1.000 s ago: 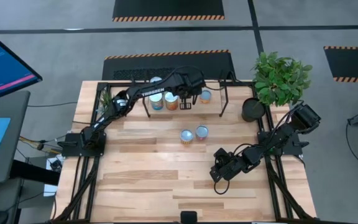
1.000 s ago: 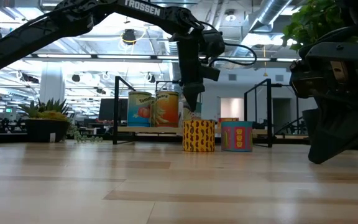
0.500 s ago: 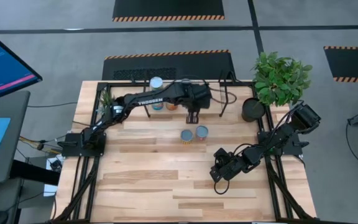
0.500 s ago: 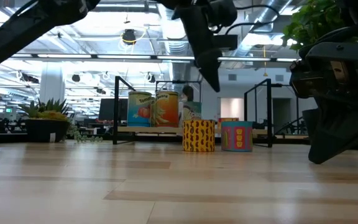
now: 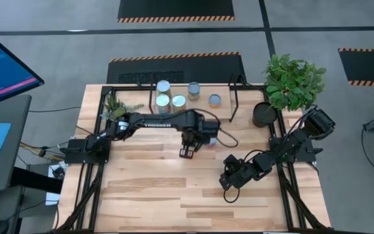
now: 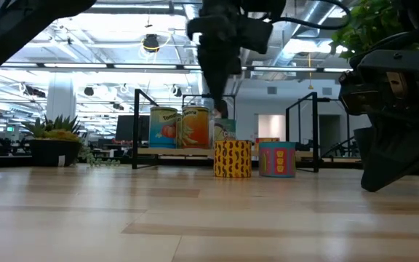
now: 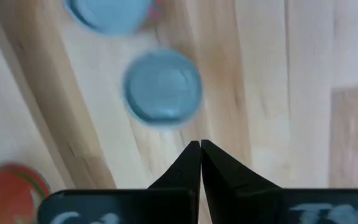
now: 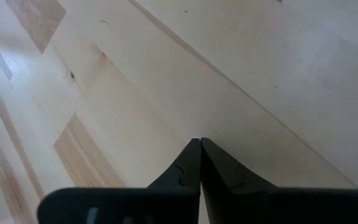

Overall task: Pick and place cans onto a shelf
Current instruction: Put the canned peppers on the shelf

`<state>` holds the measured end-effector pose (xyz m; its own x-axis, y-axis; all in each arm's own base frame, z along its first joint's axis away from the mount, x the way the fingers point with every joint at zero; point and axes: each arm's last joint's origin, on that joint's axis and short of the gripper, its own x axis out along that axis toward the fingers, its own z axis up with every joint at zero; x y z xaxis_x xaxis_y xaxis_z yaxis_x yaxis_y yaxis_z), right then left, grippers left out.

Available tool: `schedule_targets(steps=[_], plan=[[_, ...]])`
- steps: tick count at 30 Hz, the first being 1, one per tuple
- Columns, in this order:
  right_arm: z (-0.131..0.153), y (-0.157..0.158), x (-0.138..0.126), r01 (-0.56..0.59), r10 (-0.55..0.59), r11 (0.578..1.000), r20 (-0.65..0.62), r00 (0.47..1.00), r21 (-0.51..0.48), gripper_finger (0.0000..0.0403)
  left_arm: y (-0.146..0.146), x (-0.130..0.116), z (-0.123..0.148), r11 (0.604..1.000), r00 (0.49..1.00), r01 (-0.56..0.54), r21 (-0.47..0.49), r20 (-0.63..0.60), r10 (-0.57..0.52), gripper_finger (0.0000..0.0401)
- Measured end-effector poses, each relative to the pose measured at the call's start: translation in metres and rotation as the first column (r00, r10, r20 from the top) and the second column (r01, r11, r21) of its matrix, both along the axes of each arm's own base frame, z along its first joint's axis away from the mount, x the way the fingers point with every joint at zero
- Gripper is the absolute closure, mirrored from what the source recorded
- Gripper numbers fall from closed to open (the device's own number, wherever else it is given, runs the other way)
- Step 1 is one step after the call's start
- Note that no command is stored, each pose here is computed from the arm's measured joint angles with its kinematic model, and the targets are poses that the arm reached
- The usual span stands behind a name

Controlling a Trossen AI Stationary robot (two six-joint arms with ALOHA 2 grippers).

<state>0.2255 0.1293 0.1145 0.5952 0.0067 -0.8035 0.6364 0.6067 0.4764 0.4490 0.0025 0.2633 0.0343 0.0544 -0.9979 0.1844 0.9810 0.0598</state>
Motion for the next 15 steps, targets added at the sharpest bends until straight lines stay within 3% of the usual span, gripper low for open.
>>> schedule_targets(steps=[6, 15], plan=[[0.000, 0.000, 0.000, -0.002, 0.002, 1.000, -0.001, 1.000, -0.001, 0.0375, -0.013, -0.001, 0.000, 0.998, 1.000, 0.006, -0.065, -0.014, -0.007, 0.0368], [0.000, 0.004, -0.003, -0.015, 0.015, 1.000, -0.001, 1.000, -0.013, 0.0377, -0.004, 0.007, -0.009, 0.997, 0.999, 0.028, -0.073, 0.024, -0.026, 0.0298]])
